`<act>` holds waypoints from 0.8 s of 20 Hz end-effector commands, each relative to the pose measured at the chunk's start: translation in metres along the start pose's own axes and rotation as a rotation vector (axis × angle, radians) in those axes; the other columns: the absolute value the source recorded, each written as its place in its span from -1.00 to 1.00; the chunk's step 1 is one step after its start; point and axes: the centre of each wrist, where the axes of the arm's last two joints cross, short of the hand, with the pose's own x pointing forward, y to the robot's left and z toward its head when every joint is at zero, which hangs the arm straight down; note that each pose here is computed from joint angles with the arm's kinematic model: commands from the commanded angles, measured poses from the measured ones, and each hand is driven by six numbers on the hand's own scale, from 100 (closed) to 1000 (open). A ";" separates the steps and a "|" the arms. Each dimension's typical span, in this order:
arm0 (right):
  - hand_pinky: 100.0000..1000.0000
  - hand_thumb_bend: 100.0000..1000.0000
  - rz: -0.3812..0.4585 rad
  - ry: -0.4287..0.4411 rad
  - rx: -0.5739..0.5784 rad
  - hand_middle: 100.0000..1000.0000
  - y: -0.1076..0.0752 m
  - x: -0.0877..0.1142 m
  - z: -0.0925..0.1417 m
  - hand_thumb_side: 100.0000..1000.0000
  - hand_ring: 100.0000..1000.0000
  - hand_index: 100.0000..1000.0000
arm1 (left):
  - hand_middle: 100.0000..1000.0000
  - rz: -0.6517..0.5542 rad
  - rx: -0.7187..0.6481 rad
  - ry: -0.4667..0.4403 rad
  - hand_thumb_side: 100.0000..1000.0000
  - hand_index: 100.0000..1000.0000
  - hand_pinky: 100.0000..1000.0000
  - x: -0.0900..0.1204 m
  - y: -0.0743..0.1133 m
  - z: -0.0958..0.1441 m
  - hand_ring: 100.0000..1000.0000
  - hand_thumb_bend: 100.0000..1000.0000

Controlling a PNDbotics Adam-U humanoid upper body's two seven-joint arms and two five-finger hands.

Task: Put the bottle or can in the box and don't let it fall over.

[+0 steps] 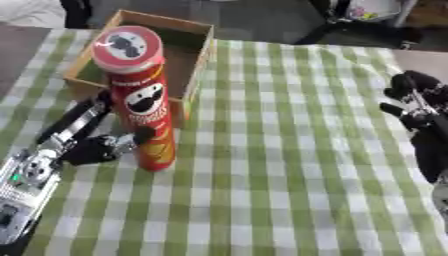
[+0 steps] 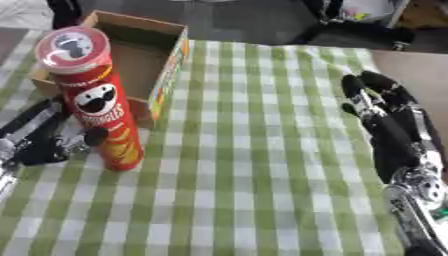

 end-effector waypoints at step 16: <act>0.41 -0.09 -0.005 -0.007 0.016 0.47 0.001 0.003 -0.002 -0.60 0.49 0.41 | 0.72 0.031 0.032 -0.047 0.31 0.82 1.00 0.012 0.002 -0.015 1.00 0.09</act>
